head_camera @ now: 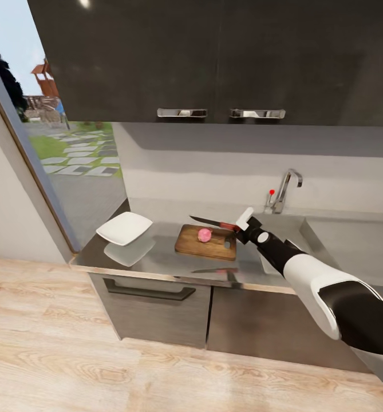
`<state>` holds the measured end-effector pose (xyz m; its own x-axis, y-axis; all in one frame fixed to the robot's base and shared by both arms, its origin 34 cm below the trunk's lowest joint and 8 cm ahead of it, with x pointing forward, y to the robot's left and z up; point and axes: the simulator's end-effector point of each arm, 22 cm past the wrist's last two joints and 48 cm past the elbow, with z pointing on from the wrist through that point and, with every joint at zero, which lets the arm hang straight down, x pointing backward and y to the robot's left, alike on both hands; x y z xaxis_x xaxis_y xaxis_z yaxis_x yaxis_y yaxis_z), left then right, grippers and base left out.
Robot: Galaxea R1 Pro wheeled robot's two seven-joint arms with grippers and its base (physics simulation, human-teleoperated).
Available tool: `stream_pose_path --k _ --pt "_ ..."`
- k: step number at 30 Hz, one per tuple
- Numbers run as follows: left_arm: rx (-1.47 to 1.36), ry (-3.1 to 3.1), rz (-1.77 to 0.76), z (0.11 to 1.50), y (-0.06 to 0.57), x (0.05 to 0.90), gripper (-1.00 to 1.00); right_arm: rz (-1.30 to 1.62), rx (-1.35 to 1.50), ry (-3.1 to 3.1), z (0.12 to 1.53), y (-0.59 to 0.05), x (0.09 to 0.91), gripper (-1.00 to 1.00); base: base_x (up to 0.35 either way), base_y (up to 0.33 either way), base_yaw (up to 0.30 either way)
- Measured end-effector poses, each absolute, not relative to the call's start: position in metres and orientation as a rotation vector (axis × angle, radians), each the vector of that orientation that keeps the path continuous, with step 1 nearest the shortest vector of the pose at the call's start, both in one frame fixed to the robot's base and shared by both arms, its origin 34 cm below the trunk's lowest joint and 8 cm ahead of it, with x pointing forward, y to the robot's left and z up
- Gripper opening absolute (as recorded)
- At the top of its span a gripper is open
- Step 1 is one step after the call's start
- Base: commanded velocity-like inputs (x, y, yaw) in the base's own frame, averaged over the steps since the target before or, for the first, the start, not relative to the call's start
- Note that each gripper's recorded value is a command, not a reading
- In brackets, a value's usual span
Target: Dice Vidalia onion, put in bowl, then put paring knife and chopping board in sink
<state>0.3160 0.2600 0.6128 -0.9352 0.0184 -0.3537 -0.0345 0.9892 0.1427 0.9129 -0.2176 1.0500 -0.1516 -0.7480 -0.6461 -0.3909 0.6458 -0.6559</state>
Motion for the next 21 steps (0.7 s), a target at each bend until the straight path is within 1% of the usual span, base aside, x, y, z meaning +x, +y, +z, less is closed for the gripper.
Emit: stream_pose_path --k 21 --pt "-0.011 2.772 0.208 0.6128 0.26 0.3159 1.0 -0.385 -0.943 1.786 1.0397 -0.2078 0.9079 -1.0 0.0 0.0 0.0"
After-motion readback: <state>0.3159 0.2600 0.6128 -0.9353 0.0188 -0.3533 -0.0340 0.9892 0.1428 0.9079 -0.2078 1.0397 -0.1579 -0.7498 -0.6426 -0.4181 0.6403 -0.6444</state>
